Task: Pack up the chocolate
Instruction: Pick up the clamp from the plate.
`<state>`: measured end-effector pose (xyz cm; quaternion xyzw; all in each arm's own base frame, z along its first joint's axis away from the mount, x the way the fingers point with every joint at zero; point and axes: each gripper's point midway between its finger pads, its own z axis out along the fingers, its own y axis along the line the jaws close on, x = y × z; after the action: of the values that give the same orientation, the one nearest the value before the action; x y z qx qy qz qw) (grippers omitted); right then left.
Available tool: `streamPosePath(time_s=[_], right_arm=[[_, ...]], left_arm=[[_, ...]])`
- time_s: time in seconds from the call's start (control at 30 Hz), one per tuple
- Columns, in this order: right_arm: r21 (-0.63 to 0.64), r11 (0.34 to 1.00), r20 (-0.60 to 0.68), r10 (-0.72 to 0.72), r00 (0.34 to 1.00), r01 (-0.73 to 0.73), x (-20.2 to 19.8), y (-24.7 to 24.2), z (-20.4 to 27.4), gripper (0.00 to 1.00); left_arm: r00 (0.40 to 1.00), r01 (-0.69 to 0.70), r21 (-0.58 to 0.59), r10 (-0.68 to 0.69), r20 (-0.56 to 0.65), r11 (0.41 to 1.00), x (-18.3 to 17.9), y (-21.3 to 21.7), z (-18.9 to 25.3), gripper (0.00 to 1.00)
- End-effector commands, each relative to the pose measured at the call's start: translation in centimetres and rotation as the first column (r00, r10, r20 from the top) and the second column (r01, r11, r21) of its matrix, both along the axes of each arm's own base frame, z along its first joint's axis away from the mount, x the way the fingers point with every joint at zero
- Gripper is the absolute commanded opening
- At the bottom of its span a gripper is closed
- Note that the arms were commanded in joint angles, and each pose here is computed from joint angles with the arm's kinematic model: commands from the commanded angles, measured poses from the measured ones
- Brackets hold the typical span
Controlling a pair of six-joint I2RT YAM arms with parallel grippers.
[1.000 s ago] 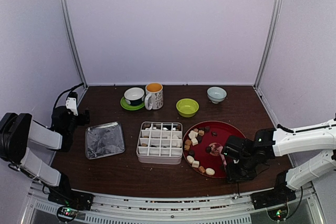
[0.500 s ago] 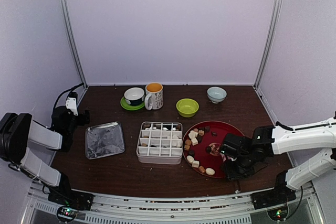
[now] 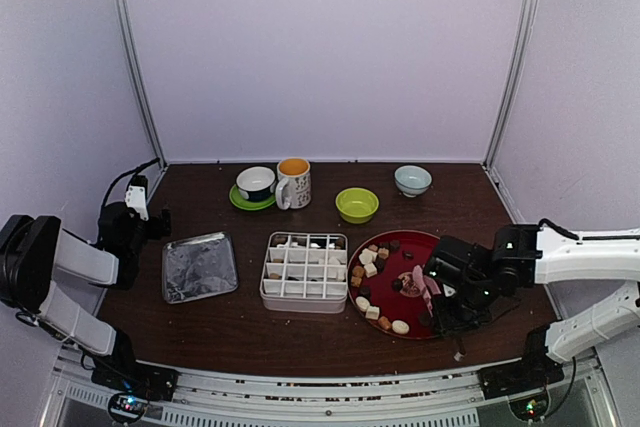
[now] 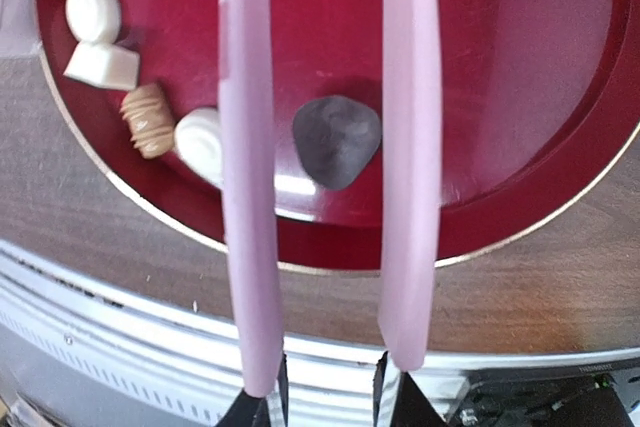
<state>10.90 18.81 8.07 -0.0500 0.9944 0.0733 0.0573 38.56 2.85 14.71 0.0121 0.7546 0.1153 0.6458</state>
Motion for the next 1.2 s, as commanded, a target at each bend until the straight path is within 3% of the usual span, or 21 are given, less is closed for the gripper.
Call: streamPosePath(time_s=[0.0,0.17,0.63,1.17], right_arm=[[0.027,0.996,-0.037,0.091,0.995,-0.090,-1.4,-0.3,2.5,0.29],[0.107,0.985,-0.083,0.141,0.987,-0.132,-3.0,0.1,4.8,0.30],[0.077,0.985,-0.245,0.170,0.955,-0.155,-6.7,-2.4,6.3,0.31],[0.080,0.990,-0.253,0.133,0.958,-0.116,-7.1,-3.1,6.5,0.31]], left_arm=[[0.998,0.002,0.009,-0.002,0.067,1.000,0.3,0.1,1.8,0.98],[0.998,0.002,0.008,-0.002,0.068,1.000,0.3,0.2,1.9,0.98],[0.998,0.000,0.009,-0.001,0.067,1.000,0.3,0.2,1.8,0.98],[0.998,0.000,0.008,-0.001,0.067,1.000,0.3,0.2,1.8,0.98]])
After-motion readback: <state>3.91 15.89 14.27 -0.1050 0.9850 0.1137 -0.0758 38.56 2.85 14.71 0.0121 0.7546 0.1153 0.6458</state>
